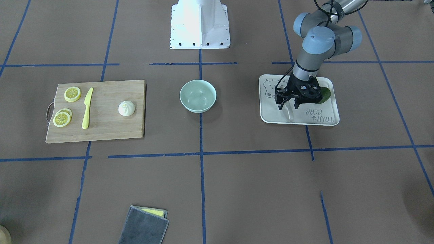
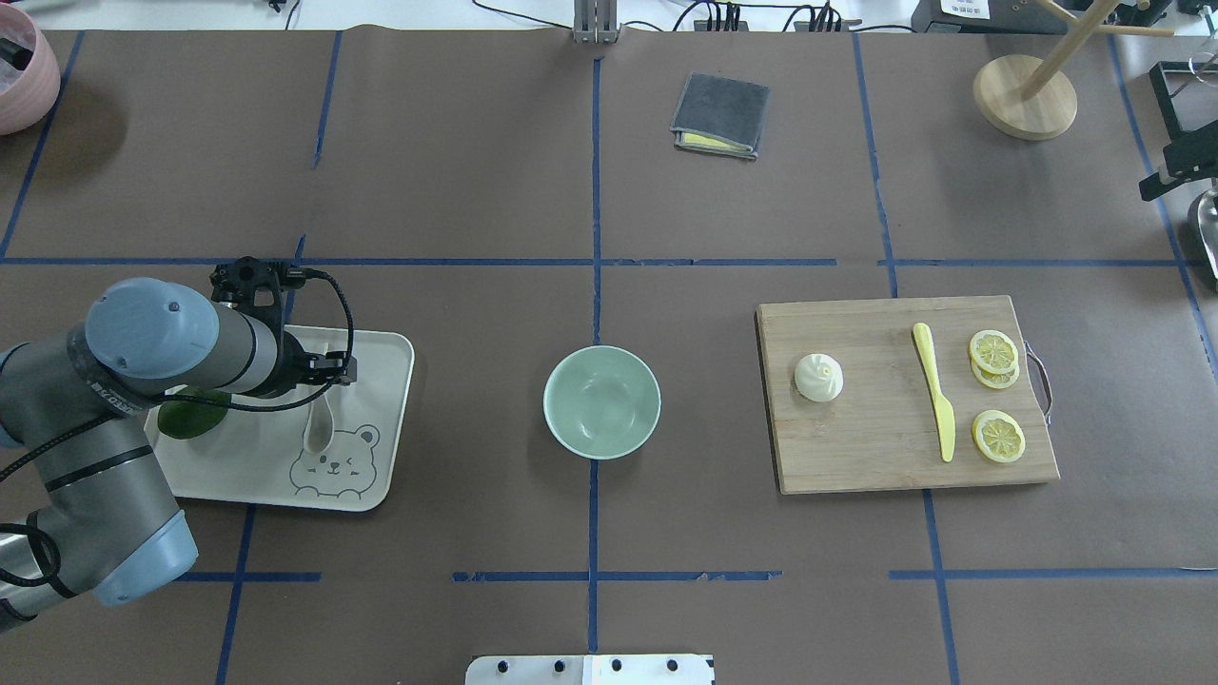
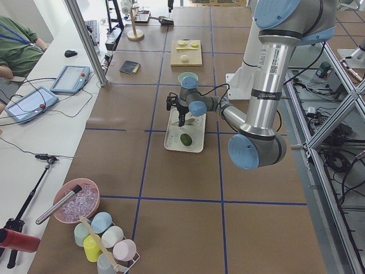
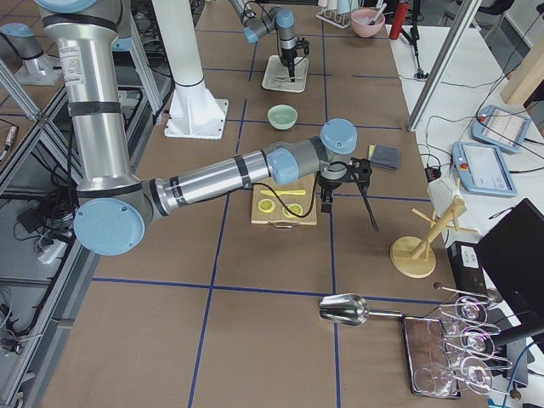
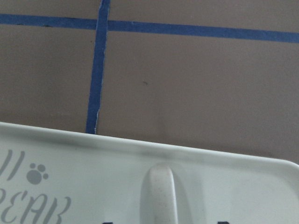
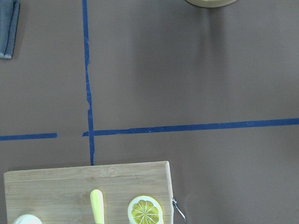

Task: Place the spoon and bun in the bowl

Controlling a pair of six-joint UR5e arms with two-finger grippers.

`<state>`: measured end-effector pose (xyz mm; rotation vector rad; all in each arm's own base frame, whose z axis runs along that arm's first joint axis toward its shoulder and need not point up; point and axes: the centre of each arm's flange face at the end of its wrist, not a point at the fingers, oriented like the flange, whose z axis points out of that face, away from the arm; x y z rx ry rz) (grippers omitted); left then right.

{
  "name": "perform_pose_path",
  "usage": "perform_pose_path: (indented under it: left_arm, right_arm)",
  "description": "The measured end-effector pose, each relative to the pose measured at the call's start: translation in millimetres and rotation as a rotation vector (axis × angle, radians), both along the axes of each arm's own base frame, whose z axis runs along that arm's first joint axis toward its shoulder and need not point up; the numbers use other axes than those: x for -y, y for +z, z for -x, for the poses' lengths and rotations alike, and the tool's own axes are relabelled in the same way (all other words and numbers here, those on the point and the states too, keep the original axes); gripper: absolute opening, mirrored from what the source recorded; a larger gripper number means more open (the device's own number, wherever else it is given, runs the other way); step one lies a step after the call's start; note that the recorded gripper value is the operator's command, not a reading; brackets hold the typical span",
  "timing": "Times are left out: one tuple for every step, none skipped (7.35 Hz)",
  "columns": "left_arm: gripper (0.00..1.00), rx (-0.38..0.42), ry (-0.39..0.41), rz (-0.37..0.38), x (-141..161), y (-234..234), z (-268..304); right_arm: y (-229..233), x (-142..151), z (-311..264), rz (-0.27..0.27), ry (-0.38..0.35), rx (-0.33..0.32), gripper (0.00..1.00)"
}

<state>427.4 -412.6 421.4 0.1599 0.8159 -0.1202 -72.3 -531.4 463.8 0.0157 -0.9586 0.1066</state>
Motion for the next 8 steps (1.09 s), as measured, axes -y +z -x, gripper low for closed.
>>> perform_pose_path:
  left_arm:
    - [0.44, 0.0, 0.0, 0.0, -0.2, 0.0, -0.1]
    - [0.3, 0.001, 0.001, 0.001, -0.5, 0.4, -0.1]
    - [0.17, 0.001, -0.001, 0.002, -0.7, 0.4, 0.1]
    - [0.03, 0.0, -0.002, 0.003, -0.7, 0.1, 0.1]
    - [0.0, 0.0, -0.003, 0.005, -0.9, -0.2, 0.3]
    - [0.0, 0.006, -0.003, 0.009, -1.4, -1.5, 1.0]
    - [0.0, 0.013, -0.004, 0.014, -2.5, -6.8, 3.7]
    - [0.0, 0.01, -0.008, 0.013, -3.7, -17.4, 10.2]
  right_arm:
    - [-12.3, -4.5, 15.2, 0.008, 0.007, -0.011, 1.0]
    - [-22.4, -8.8, 28.9, 0.014, 0.011, -0.018, 1.0]
    - [-30.4, -11.2, 40.3, 0.017, 0.011, -0.023, 1.0]
    - [-39.8, -11.4, 52.7, 0.021, 0.016, -0.027, 1.0]
    - [-50.7, -10.7, 67.3, 0.028, 0.025, -0.033, 1.0]
    - [-61.5, -11.5, 83.8, 0.03, 0.034, -0.038, 1.0]
    - [-71.2, -15.2, 102.6, 0.025, 0.047, -0.035, 1.0]
    - [-79.1, -21.0, 124.3, 0.018, 0.071, -0.025, 1.0]
